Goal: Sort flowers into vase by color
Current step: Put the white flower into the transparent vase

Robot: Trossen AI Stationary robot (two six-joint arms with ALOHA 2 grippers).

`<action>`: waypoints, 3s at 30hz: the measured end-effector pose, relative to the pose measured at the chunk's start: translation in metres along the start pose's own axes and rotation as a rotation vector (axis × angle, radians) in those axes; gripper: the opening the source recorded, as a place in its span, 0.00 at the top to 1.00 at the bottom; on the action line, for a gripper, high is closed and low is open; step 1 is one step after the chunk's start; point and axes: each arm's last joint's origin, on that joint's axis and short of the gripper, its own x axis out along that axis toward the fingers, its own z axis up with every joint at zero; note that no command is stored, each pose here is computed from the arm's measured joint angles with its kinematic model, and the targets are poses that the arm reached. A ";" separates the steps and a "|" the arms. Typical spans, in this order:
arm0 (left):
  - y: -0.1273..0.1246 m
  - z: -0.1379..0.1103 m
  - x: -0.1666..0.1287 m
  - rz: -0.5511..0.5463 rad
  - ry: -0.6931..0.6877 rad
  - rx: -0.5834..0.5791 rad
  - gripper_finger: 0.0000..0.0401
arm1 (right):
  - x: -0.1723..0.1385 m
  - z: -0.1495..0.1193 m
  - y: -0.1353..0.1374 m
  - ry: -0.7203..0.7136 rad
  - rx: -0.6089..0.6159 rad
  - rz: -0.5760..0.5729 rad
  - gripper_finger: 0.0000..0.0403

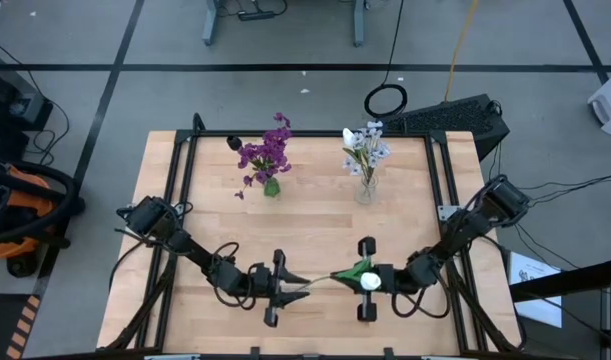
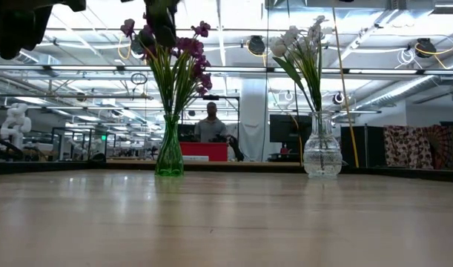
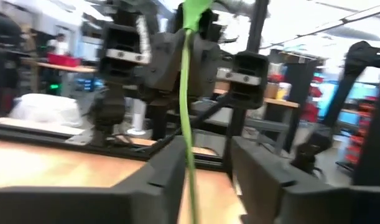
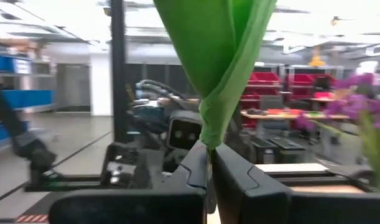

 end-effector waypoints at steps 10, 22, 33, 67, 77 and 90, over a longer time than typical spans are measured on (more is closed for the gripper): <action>0.014 -0.013 -0.004 0.431 0.126 0.152 0.35 | -0.012 0.053 -0.014 -0.002 -0.008 -0.163 0.99; 0.024 -0.016 -0.001 0.488 0.159 0.205 0.35 | -0.047 0.113 -0.052 0.145 -0.130 -0.435 1.00; 0.059 -0.014 0.021 0.132 0.228 0.119 0.35 | -0.065 0.128 -0.076 0.255 -0.248 -0.662 1.00; 0.098 -0.025 0.027 0.105 0.386 0.075 0.35 | -0.117 0.153 -0.139 0.246 -0.184 -0.803 1.00; 0.106 -0.023 0.029 0.099 0.386 0.067 0.35 | -0.123 0.115 -0.146 0.211 -0.121 -0.864 1.00; 0.106 -0.023 0.029 0.103 0.384 0.043 0.35 | -0.113 0.105 -0.150 0.199 -0.110 -0.899 1.00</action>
